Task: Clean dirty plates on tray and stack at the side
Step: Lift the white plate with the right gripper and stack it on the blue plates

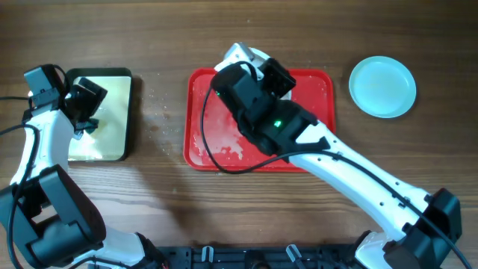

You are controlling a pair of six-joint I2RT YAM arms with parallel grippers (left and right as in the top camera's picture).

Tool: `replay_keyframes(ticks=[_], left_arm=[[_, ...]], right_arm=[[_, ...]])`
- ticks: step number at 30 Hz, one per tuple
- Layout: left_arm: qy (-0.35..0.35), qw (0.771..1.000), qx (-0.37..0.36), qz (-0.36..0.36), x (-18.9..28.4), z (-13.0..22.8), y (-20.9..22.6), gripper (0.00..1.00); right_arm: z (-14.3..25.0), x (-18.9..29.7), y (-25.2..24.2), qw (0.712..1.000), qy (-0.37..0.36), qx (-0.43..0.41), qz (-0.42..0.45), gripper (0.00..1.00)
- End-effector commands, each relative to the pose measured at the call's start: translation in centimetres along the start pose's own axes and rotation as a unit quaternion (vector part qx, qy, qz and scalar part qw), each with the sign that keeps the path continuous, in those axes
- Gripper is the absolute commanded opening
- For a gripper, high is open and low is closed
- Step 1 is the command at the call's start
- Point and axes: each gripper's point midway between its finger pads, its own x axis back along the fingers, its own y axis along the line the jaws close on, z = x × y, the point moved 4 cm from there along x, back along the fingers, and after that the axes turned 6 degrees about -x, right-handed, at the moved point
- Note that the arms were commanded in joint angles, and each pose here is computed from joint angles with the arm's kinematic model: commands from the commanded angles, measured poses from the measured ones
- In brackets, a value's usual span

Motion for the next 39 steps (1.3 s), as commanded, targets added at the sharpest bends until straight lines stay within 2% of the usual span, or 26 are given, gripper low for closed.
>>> replay_keyframes(ticks=[1, 5, 7, 8, 10, 12, 14, 16, 18, 19, 20, 22, 23, 24, 26, 27, 29, 31, 34, 36, 37, 38, 39], left_arm=[[0.012, 0.998, -0.005, 0.066, 0.2, 0.1, -2.0, 1.0], [0.022, 0.994, -0.008, 0.102, 0.4, 0.3, -3.0, 1.0], [0.024, 0.995, -0.007, 0.101, 0.4, 0.4, -2.9, 1.0], [0.026, 0.995, -0.007, 0.1, 0.4, 0.4, -2.9, 1.0], [0.027, 0.995, -0.007, 0.099, 0.4, 0.5, -2.9, 1.0], [0.028, 0.995, -0.006, 0.099, 0.4, 0.5, -2.9, 1.0], [0.027, 0.995, -0.006, 0.099, 0.4, 0.5, -2.8, 1.0], [0.027, 0.995, -0.006, 0.099, 0.4, 0.5, -2.8, 1.0], [0.027, 0.995, -0.006, 0.099, 0.4, 0.5, -2.8, 1.0], [0.027, 0.995, -0.006, 0.099, 0.4, 0.5, -2.8, 1.0], [0.027, 0.995, -0.006, 0.099, 0.4, 0.5, -2.8, 1.0], [0.027, 0.995, -0.006, 0.099, 0.4, 0.5, -2.8, 1.0], [0.028, 0.995, -0.006, 0.098, 0.3, 0.5, -2.8, 1.0], [0.028, 0.995, -0.006, 0.098, 0.3, 0.5, -2.8, 1.0], [0.027, 0.995, -0.006, 0.099, 0.4, 0.5, -2.8, 1.0], [0.027, 0.995, -0.006, 0.099, 0.4, 0.5, -2.8, 1.0], [0.027, 0.995, -0.006, 0.099, 0.4, 0.5, -2.8, 1.0], [0.027, 0.995, -0.006, 0.099, 0.4, 0.5, -2.8, 1.0], [0.027, 0.995, -0.006, 0.099, 0.4, 0.5, -2.8, 1.0], [0.027, 0.995, -0.006, 0.099, 0.4, 0.5, -2.8, 1.0], [0.027, 0.995, -0.006, 0.099, 0.4, 0.5, -2.8, 1.0], [0.028, 0.995, -0.006, 0.098, 0.3, 0.5, -2.8, 1.0], [0.027, 0.995, -0.006, 0.099, 0.4, 0.5, -2.8, 1.0]], right_arm=[[-2.5, 2.6, -2.8, 0.992, -0.023, 0.084, 0.086, 0.04], [-4.8, 4.8, -4.7, 0.98, -0.032, 0.123, 0.152, 0.04], [-5.6, 5.6, -5.1, 0.981, -0.048, 0.095, 0.162, 0.04], [-5.9, 5.6, -4.8, 0.985, -0.065, 0.049, 0.151, 0.04], [-5.5, 4.9, -2.7, 0.991, -0.085, 0.023, 0.1, 0.04], [-3.7, 3.8, 2.2, 0.988, -0.089, 0.125, -0.035, 0.05], [-2.5, 3.4, 3.6, 0.981, -0.078, 0.161, -0.075, 0.04], [-2.6, 3.3, 1.4, 0.988, -0.056, 0.141, -0.003, 0.04], [-3.4, 4.1, -2.5, 0.99, -0.032, 0.083, 0.112, 0.04], [-3.6, 4.2, -2.8, 0.99, -0.036, 0.065, 0.118, 0.04], [-3.9, 4.1, -2.3, 0.992, -0.05, 0.063, 0.098, 0.04], [-3.5, 3.4, 1.0, 0.991, -0.077, 0.112, -0.009, 0.04], [-1.9, 3.1, 4.5, 0.971, -0.088, 0.173, -0.139, 0.04], [-1.0, 3.0, 5.7, 0.96, -0.084, 0.178, -0.198, 0.04], [0.2, 1.6, 5.6, 0.965, -0.049, 0.083, -0.244, 0.04], [1.4, -0.9, 3.7, 0.972, -0.002, -0.022, -0.234, 0.04], [3.3, -3.8, 1.4, 0.965, 0.043, -0.118, -0.231, 0.04], [5.4, -6.5, -0.7, 0.944, 0.076, -0.198, -0.254, 0.04], [10.8, -10.8, -5.7, 0.879, 0.122, -0.352, -0.298, 0.04], [14.2, -12.3, -8.8, 0.845, 0.133, -0.417, -0.307, 0.04], [16.7, -13.2, -10.8, 0.831, 0.141, -0.45, -0.297, 0.04], [21.2, -14.1, -13.7, 0.815, 0.165, -0.492, -0.257, 0.04], [23.5, -14.4, -14.8, 0.809, 0.179, -0.509, -0.235, 0.04]])
